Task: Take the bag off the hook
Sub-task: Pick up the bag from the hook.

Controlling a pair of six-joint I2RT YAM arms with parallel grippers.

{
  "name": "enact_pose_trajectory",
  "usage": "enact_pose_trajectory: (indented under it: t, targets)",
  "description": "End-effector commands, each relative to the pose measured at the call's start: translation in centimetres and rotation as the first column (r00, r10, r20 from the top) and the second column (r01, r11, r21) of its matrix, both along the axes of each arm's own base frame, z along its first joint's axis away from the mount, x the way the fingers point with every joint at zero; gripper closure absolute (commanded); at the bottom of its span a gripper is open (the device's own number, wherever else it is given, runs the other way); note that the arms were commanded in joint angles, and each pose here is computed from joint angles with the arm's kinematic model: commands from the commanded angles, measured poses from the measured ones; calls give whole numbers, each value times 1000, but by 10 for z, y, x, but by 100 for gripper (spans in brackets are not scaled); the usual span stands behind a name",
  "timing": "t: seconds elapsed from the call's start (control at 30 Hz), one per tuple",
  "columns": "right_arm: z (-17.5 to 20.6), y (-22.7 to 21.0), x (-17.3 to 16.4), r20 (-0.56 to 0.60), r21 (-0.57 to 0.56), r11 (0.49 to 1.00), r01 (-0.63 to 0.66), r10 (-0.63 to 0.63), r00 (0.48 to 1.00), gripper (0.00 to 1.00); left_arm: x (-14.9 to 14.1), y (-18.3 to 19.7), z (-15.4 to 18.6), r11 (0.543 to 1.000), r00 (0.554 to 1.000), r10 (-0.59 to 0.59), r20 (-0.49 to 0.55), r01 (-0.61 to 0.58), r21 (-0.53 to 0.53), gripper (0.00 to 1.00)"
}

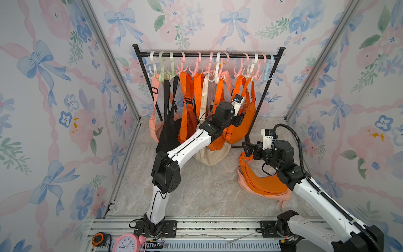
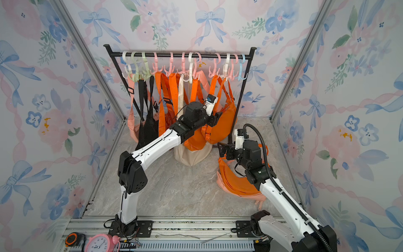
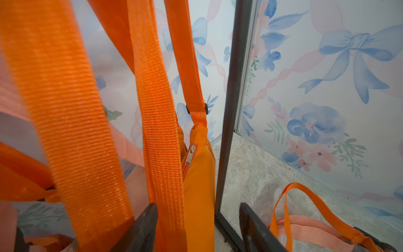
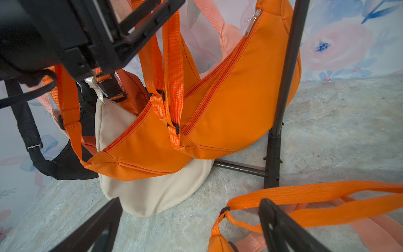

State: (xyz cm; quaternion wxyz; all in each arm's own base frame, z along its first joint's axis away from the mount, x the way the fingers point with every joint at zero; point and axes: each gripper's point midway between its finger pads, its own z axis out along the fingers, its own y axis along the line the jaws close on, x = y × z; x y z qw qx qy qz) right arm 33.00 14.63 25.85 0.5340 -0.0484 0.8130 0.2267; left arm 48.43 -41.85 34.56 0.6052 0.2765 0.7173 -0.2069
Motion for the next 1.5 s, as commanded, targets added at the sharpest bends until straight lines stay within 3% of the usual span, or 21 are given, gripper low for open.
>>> enact_pose_trajectory:
  t: [0.0,0.3,0.47,0.6,0.77,1.0,1.13,1.3,1.47]
  targets:
    - [-5,2,-1,10,-25,1000,-13,14,1000,1,14,3,-11,999,1000,7,-26,-6,37,38]
    - [-7,2,1,10,-49,999,-20,20,1000,0,36,10,-30,999,997,40,-62,-39,29,40]
    - [-6,3,5,12,-45,999,-18,19,1000,0,36,6,-38,1000,996,21,-82,-19,22,67]
    - [-3,0,7,19,-49,999,-8,9,1000,0,33,1,-37,1000,995,-7,-95,7,3,78]
    - [-1,-9,13,24,-41,999,22,-21,999,0,26,-3,-31,999,995,-41,-94,40,-10,100]
    - [15,-34,23,83,-71,992,105,-99,992,0,-2,-2,-1,994,991,-105,-84,101,-50,100]
    - [31,-56,30,125,-27,987,160,-156,980,1,-26,1,21,987,989,-142,-48,138,-79,100]
    - [57,-64,39,220,-9,987,163,-157,963,2,-52,11,45,980,987,-163,-1,162,-114,100]
    - [73,-63,49,240,0,988,157,-152,959,2,-70,22,55,977,986,-167,15,168,-129,100]
